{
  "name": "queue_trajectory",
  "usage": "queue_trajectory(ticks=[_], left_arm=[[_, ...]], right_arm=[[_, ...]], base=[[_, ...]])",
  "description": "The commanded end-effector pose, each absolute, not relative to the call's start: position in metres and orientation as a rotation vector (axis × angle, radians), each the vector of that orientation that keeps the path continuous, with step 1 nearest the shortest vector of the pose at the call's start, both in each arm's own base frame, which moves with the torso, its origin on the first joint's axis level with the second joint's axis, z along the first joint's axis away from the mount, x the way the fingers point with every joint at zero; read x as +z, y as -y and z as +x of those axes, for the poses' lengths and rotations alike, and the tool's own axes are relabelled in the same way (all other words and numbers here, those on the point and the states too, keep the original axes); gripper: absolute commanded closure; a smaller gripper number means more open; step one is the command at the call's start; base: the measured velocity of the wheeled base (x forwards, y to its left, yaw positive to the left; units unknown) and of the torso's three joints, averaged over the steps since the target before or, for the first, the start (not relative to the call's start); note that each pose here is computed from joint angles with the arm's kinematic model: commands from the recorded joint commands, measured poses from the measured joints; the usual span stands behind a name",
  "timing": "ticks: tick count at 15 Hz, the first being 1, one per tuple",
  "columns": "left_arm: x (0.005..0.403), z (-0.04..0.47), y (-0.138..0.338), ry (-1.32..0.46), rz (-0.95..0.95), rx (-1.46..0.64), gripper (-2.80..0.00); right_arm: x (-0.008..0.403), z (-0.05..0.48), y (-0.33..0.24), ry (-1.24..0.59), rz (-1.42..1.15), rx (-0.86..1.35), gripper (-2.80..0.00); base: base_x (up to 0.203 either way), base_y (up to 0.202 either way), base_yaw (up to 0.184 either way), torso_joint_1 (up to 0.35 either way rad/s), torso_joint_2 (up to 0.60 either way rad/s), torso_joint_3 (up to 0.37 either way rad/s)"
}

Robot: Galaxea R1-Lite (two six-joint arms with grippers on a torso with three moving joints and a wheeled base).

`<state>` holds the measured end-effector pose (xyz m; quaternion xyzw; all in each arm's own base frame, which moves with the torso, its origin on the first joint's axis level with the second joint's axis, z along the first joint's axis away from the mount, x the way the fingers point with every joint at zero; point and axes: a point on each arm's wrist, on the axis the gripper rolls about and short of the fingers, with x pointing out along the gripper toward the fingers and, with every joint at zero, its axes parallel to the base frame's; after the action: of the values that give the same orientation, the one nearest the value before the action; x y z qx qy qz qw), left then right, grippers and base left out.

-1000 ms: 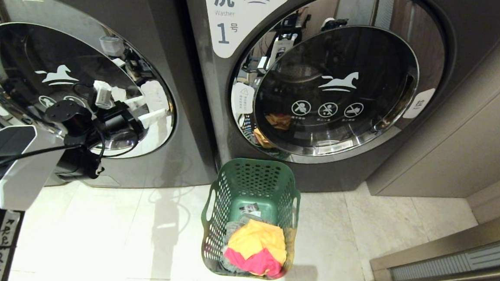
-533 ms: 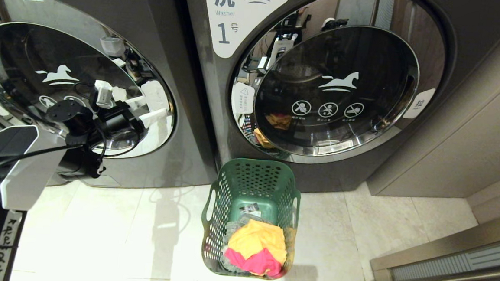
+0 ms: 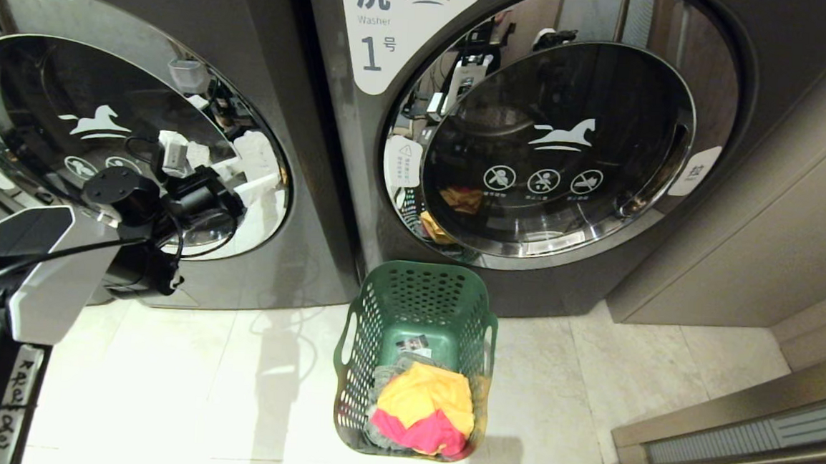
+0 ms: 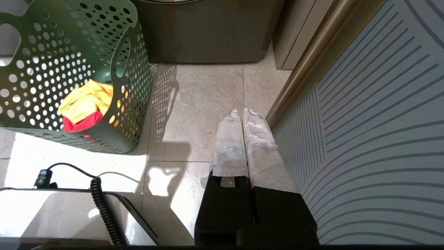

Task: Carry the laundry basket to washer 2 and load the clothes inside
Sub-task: Open the lid of the washing machine

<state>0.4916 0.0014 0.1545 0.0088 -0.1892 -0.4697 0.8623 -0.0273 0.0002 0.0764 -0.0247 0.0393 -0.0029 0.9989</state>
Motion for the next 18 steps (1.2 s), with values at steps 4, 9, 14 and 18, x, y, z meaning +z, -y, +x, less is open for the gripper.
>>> queue_trajectory(ticks=[4, 9, 14, 18], left_arm=[[0.1525, 0.4909, 0.0017, 0.4, 0.026, -1.011, -2.8], [0.1465, 0.491, -0.0003, 0.362, 0.047, -1.09, -2.8], [0.1441, 0.4908, 0.0035, 0.362, 0.048, -1.11, -2.8], [0.1457, 0.4876, 0.001, 0.344, 0.012, -1.15, -2.8]], right_arm=[[0.0763, -0.0273, -0.0002, -0.08, -0.05, -0.006, 0.0], [0.0763, -0.0273, -0.0002, -0.08, -0.05, -0.006, 0.0], [0.0763, -0.0273, -0.0002, -0.08, -0.05, -0.006, 0.0], [0.0763, -0.0273, -0.0002, -0.08, -0.05, -0.006, 0.0]], base=[[0.0, 0.0, 0.0, 0.0, 0.0, 0.0], [0.0, 0.0, 0.0, 0.0, 0.0, 0.0], [0.0, 0.0, 0.0, 0.0, 0.0, 0.0], [0.0, 0.0, 0.0, 0.0, 0.0, 0.0]])
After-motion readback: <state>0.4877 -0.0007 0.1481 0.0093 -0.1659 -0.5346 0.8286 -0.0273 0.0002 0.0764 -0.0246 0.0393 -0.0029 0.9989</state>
